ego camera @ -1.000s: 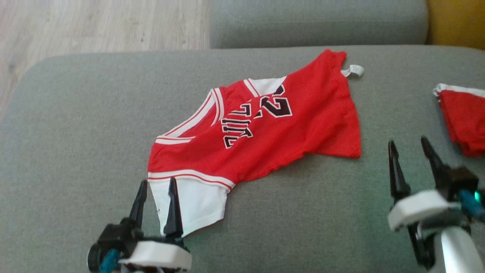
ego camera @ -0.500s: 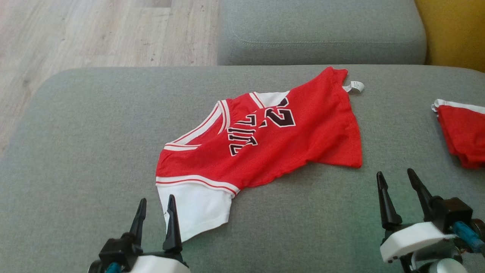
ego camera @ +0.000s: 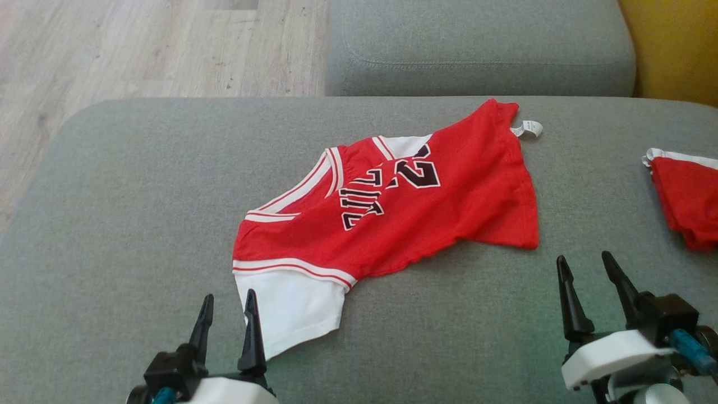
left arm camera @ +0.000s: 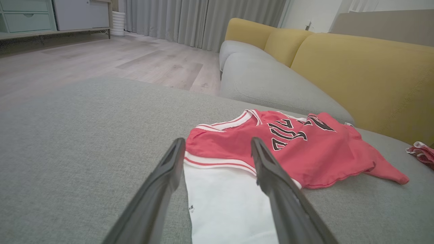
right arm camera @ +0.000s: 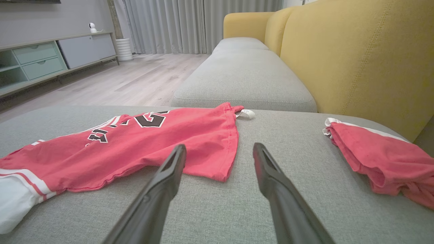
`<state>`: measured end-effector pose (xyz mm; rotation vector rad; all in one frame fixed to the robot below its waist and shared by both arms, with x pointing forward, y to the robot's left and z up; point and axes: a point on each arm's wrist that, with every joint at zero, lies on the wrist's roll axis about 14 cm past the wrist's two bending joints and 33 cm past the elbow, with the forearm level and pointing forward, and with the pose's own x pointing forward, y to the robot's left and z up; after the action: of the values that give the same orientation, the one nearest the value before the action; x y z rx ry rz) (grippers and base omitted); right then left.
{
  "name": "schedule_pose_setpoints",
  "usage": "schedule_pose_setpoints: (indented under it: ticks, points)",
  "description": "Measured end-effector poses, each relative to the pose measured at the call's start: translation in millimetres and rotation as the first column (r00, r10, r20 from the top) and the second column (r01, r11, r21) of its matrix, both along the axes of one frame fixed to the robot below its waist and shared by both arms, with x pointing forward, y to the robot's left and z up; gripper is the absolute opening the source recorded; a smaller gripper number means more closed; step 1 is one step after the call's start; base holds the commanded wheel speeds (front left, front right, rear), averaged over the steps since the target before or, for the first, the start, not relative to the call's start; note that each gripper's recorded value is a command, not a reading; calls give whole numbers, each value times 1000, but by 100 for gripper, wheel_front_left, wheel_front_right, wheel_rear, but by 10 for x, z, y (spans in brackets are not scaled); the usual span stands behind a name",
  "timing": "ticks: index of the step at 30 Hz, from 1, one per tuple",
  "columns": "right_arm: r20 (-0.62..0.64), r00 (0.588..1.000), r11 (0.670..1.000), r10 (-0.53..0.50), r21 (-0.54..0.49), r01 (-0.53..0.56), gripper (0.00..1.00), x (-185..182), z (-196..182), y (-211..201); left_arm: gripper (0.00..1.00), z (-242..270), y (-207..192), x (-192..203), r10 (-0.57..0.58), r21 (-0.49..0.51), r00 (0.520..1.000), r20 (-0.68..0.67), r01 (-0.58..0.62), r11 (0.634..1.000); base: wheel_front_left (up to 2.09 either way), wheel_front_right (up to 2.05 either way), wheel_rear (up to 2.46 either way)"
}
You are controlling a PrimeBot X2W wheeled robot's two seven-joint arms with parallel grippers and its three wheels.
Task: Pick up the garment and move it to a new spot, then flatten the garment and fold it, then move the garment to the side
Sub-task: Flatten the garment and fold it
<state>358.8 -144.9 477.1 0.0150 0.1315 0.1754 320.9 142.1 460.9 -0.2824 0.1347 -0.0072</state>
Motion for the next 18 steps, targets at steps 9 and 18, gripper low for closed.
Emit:
schedule_pose_setpoints:
  ticks: [9, 18]
  points:
    - [-18, 1000, 1000, -2, 0, 2, 100, 11, -64, -7, 100, -244, -99, -55, -42, -12, 991, -127, 41, 999, 0, 0, 0]
    - [-58, 998, 1000, -2, 1, 2, 100, 38, -194, -2, 100, -867, -167, -256, -59, -21, 906, -419, 56, 998, 0, 0, 0]
